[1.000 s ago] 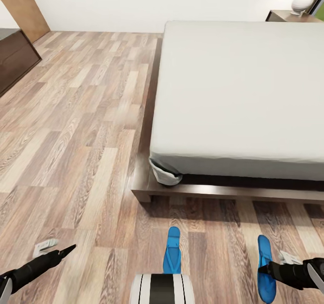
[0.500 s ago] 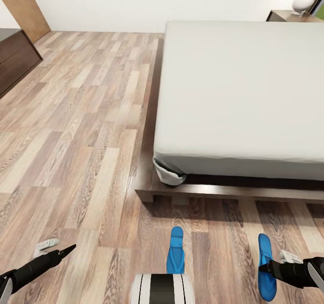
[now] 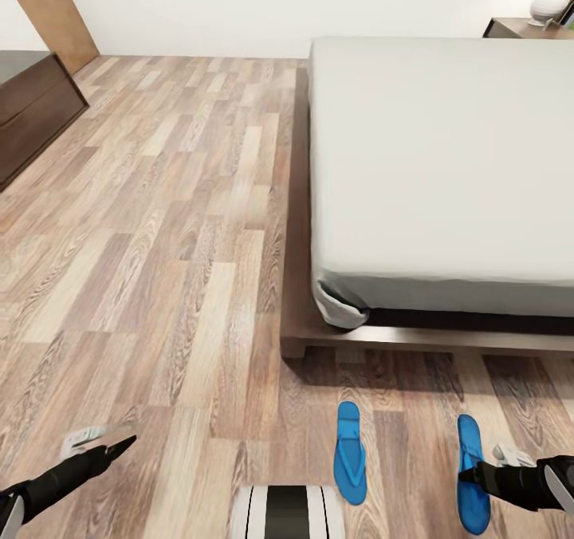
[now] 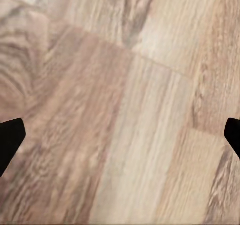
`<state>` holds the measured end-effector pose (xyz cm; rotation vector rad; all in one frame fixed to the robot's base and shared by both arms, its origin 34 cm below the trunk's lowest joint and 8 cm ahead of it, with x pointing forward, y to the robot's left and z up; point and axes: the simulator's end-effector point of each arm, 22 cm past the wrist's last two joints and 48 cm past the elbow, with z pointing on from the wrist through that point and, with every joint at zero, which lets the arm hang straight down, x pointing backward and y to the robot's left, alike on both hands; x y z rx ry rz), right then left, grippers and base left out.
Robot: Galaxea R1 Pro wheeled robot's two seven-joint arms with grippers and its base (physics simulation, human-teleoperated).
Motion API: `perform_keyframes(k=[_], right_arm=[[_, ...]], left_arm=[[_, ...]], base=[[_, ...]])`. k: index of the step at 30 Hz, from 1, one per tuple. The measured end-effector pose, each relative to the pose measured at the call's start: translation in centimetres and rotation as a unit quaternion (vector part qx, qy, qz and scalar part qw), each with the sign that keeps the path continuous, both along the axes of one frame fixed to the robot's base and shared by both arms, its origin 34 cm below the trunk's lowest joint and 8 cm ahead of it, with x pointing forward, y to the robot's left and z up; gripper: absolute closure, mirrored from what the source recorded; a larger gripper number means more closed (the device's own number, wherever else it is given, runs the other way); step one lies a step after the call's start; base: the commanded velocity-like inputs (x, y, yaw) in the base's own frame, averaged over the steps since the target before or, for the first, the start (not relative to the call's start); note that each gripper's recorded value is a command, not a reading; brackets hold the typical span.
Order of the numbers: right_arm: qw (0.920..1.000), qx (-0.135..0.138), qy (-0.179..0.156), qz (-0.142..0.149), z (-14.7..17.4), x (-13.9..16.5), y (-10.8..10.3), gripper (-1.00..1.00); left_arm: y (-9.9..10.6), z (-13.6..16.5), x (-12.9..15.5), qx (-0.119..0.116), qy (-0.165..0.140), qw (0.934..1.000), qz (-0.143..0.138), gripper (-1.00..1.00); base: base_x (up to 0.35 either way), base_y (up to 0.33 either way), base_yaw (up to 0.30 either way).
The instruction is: In the bedroom, move the book from the bed onto either nightstand, and place the two sandals side by side next to the bed.
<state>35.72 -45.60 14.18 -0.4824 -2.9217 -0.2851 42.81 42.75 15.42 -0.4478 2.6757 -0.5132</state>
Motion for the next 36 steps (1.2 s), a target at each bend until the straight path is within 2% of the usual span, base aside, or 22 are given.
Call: perform_keyframes(k=[2,3,4,5,6,10,16,24,36], right_arm=[[1.0,-0.007,0.002,0.003,-0.1,-0.1,-0.3,1.0],[0.9997,-0.021,0.007,0.007,-0.1,-0.4,-0.9,1.0],[0.9989,-0.042,0.014,0.013,-0.2,-0.7,-1.9,1.0],[0.9957,-0.085,0.028,0.024,-0.3,-1.3,-3.8,1.0],[0.9929,-0.11,0.035,0.026,-0.2,-1.6,-4.9,1.0],[0.9868,-0.153,0.042,0.033,0.1,-1.6,-6.8,1.0],[0.985,-0.163,0.041,0.037,0.2,-1.3,-7.2,1.0],[0.9849,-0.164,0.04,0.038,0.2,-1.2,-7.2,1.0],[0.985,-0.163,0.04,0.039,0.1,-1.2,-7.0,1.0]], left_arm=[[-0.1,-0.1,-0.1,0.0,0.0,1.0,0.0,-1.0],[-0.1,-0.1,-0.1,0.0,0.0,1.0,-0.001,-1.0],[-0.1,-0.1,-0.2,0.0,0.0,1.0,-0.001,-1.0],[-0.1,-0.1,-0.2,0.0,0.0,1.0,-0.001,-1.0],[-0.1,-0.1,-0.2,0.0,0.0,1.0,-0.001,-1.0],[-0.1,-0.1,-0.2,0.0,0.0,1.0,-0.001,-1.0],[-0.1,-0.1,-0.2,0.0,0.0,1.0,-0.001,-1.0],[-0.2,-0.2,-0.2,-0.001,0.0,1.0,-0.001,-1.0],[-0.2,-0.1,-0.2,-0.001,0.0,1.0,-0.001,-1.0]], base=[[0.0,0.316,0.0],[0.0,0.316,0.0],[0.0,0.316,0.0],[0.0,0.316,0.0],[0.0,0.316,0.0],[0.0,0.316,0.0],[0.0,0.3,0.0],[0.005,0.054,0.0],[0.25,0.145,0.0]])
